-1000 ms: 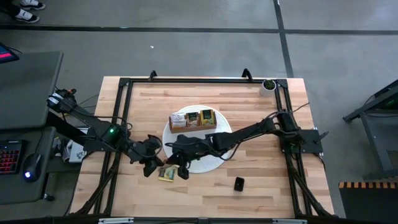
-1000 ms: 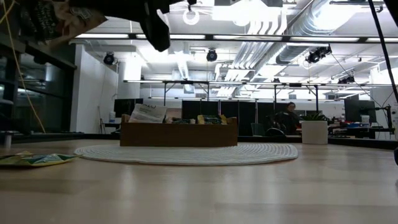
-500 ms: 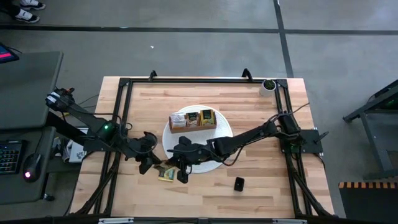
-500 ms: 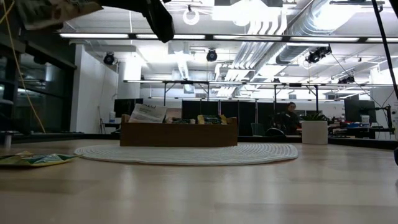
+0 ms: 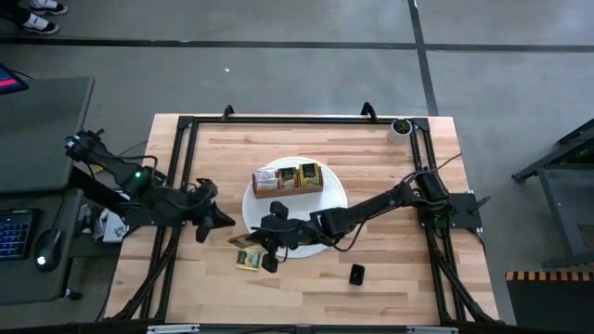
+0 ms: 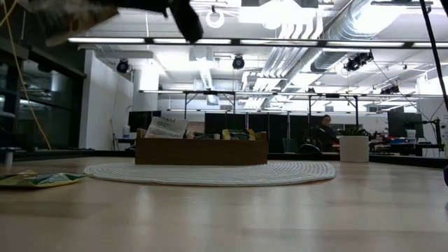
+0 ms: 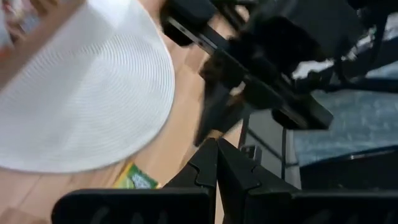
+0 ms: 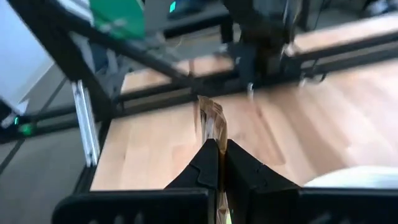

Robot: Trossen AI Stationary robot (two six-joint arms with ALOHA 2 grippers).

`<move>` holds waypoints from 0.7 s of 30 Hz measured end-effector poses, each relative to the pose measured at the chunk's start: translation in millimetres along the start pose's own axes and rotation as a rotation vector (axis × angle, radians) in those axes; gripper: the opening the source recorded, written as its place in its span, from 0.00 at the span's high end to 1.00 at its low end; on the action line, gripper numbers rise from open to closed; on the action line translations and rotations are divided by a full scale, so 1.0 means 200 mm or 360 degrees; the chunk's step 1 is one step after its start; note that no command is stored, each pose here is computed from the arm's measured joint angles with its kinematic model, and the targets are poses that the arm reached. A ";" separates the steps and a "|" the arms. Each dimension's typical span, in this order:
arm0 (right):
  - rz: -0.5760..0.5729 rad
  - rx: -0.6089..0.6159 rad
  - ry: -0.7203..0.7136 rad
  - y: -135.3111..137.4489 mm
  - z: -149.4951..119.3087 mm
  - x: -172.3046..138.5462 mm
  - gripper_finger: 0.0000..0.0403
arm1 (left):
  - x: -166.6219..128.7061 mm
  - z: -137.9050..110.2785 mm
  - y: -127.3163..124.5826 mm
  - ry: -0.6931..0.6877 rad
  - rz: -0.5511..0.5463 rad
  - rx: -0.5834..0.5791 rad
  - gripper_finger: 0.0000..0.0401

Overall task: Pick & Place Tea
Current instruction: Put the brown tea bag into the middle section of the wooden organizer

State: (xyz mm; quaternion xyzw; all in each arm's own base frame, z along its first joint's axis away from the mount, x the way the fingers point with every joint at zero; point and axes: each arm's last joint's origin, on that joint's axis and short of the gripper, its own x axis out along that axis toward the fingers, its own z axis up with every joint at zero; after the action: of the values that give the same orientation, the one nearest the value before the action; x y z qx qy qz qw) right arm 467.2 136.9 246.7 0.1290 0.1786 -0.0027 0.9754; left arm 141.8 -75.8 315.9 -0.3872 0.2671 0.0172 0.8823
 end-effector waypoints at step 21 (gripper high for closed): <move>-0.0264 0.0163 -0.1345 0.03 0.03 -0.35 0.99 | -0.18 0.16 -0.09 -0.0815 -0.0181 0.0335 1.00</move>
State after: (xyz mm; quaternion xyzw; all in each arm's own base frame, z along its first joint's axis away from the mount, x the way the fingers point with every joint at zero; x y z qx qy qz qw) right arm 403.8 137.9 278.9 0.1501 -0.2269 -0.1426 0.9517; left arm 130.9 -59.9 363.8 -0.2908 0.0138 0.0371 0.9560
